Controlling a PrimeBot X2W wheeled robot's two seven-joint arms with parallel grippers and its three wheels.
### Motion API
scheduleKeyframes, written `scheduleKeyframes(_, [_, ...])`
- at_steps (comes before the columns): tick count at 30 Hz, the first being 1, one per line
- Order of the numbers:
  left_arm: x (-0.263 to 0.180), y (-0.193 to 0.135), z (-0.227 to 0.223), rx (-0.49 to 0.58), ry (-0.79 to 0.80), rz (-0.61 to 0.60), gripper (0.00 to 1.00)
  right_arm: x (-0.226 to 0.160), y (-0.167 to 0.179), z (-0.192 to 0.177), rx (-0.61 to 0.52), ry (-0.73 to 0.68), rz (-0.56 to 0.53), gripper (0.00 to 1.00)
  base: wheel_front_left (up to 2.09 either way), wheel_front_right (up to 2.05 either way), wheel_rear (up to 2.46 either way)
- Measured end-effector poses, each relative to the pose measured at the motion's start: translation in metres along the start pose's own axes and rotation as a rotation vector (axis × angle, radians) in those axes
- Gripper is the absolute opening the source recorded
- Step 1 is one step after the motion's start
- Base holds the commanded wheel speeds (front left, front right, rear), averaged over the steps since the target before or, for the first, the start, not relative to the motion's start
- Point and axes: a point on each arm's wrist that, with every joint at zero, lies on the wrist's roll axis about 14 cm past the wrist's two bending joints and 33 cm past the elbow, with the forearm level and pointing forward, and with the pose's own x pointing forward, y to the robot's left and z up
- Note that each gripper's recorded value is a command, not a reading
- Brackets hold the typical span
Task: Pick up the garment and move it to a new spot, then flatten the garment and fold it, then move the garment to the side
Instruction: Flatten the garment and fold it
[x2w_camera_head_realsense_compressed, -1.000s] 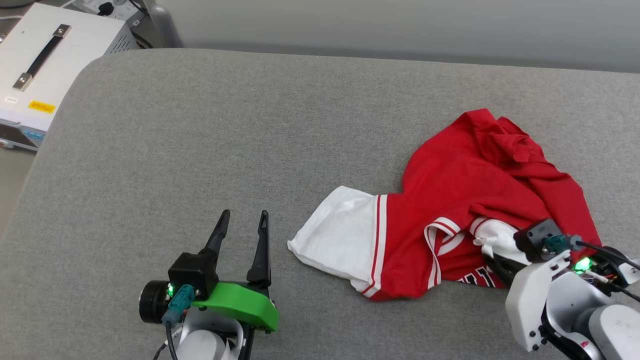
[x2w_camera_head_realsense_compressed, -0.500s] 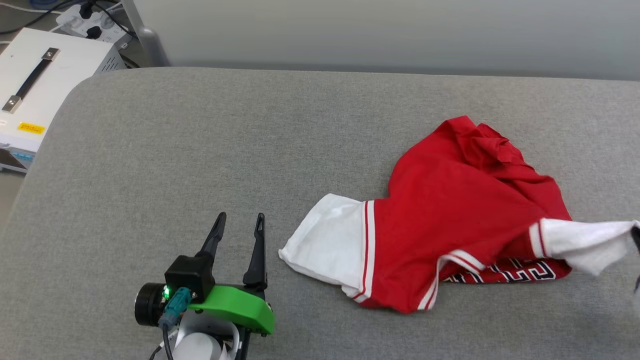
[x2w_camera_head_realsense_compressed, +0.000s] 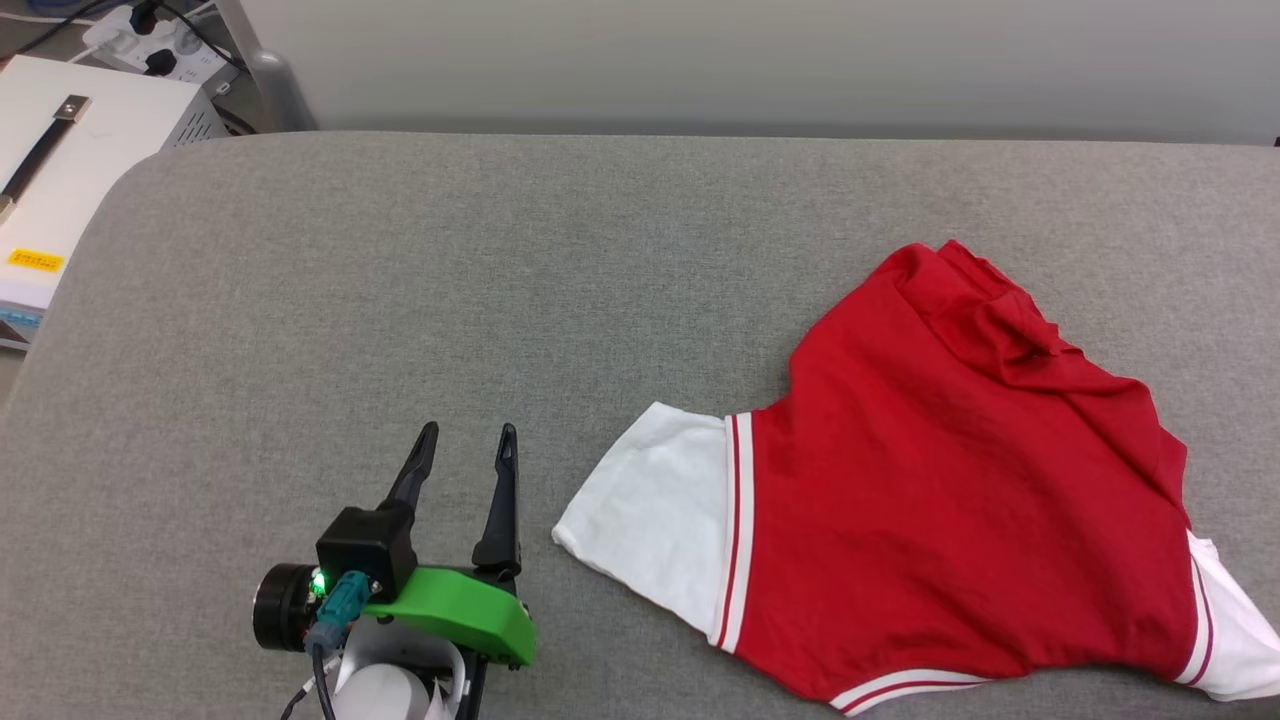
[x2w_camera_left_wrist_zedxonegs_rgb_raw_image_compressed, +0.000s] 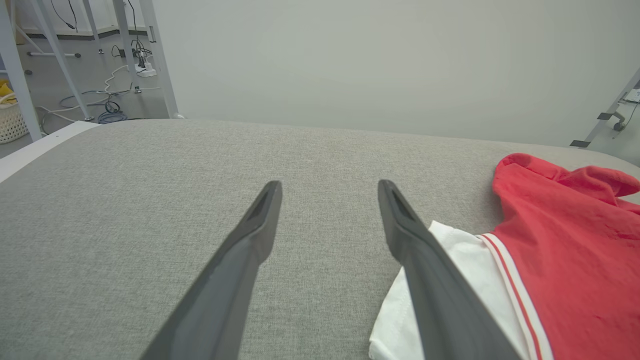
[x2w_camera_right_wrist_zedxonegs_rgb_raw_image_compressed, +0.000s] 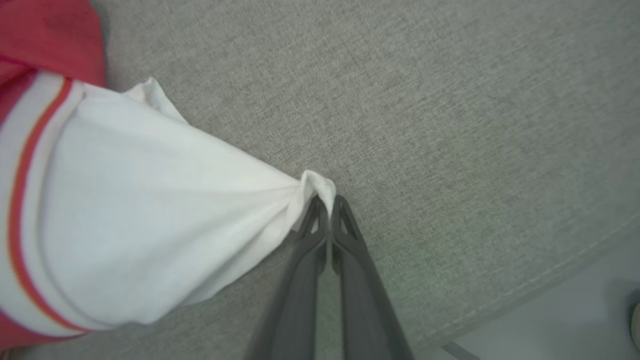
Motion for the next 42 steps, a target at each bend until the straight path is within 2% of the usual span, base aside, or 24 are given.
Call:
scheduleKeyframes(1, [0.0, 0.0, 0.0, 0.002, 0.0, -0.003, 1.0, 0.001, 0.001, -0.001, 0.006, -0.009, 0.002, 1.0, 0.0, 0.0, 0.0])
scheduleKeyframes(5, [0.001, -0.001, 0.0, 0.006, 0.007, -0.01, 1.0, 0.002, 0.007, 0.007, 0.028, -0.093, 0.023, 1.0, 0.0, 0.0, 0.0])
scheduleKeyframes(13, [-0.006, -0.003, 0.003, 0.006, 0.008, -0.009, 1.0, -0.018, 0.012, 0.059, 0.035, -0.399, 0.048, 1.0, 0.0, 0.0, 0.0])
scheduleKeyframes(20, [-0.011, -0.005, 0.006, -0.002, 0.011, -0.014, 1.0, -0.046, 0.041, 0.093, -0.053, -0.588, 0.123, 1.0, 0.0, 0.0, 0.0])
scheduleKeyframes(37, [-0.023, -0.006, 0.018, 0.006, -0.01, -0.022, 1.0, -0.104, 0.14, 0.082, -0.228, -0.657, 0.404, 1.0, 0.0, 0.0, 0.0])
scheduleKeyframes(42, [-0.023, -0.006, 0.012, -0.005, 0.039, -0.028, 1.0, -0.12, 0.163, 0.083, -0.257, -0.683, 0.476, 1.0, 0.0, 0.0, 0.0])
